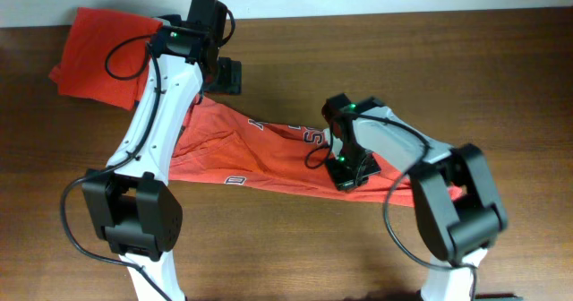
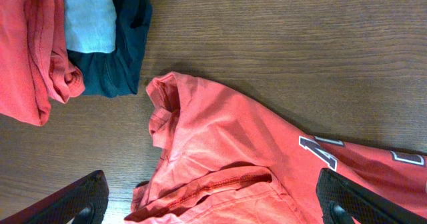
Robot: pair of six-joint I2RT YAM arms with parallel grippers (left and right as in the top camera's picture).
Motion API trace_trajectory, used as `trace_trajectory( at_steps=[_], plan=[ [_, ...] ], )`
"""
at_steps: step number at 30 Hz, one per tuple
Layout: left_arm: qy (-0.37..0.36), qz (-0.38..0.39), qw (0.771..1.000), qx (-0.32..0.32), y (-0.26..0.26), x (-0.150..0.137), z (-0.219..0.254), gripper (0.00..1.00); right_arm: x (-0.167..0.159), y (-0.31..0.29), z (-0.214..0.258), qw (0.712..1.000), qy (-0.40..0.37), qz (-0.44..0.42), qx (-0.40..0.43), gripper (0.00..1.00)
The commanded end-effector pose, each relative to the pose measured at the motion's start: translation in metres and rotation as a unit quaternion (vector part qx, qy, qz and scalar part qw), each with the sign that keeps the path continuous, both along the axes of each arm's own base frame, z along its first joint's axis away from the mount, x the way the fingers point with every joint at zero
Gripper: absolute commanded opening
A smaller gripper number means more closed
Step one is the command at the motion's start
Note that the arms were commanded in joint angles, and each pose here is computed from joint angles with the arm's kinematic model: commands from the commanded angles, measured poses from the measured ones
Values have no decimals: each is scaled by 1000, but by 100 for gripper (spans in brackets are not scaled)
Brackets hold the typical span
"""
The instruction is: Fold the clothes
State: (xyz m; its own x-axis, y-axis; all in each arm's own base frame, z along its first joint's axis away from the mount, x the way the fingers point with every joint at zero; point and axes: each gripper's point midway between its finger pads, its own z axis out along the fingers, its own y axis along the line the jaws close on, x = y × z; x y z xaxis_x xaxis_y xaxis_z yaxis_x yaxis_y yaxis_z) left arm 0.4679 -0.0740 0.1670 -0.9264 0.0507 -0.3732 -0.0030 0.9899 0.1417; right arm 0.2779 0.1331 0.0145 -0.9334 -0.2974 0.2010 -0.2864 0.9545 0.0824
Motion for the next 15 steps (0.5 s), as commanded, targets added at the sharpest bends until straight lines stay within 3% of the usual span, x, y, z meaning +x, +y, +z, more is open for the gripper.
trace_trajectory(
  at_steps=[1, 8, 15],
  plan=[
    [-9, -3, 1000, 6, 1, 0, 8, 99, 14, -20, 34, 996, -64, -47, -29, 4],
    [-9, -3, 1000, 6, 0, 0, 8, 99, -7, -57, 12, 994, -24, -89, -58, 4],
    [-9, -3, 1000, 6, 1, 0, 8, 99, -23, -121, -1, 973, 4, -199, -114, 4]
  ],
)
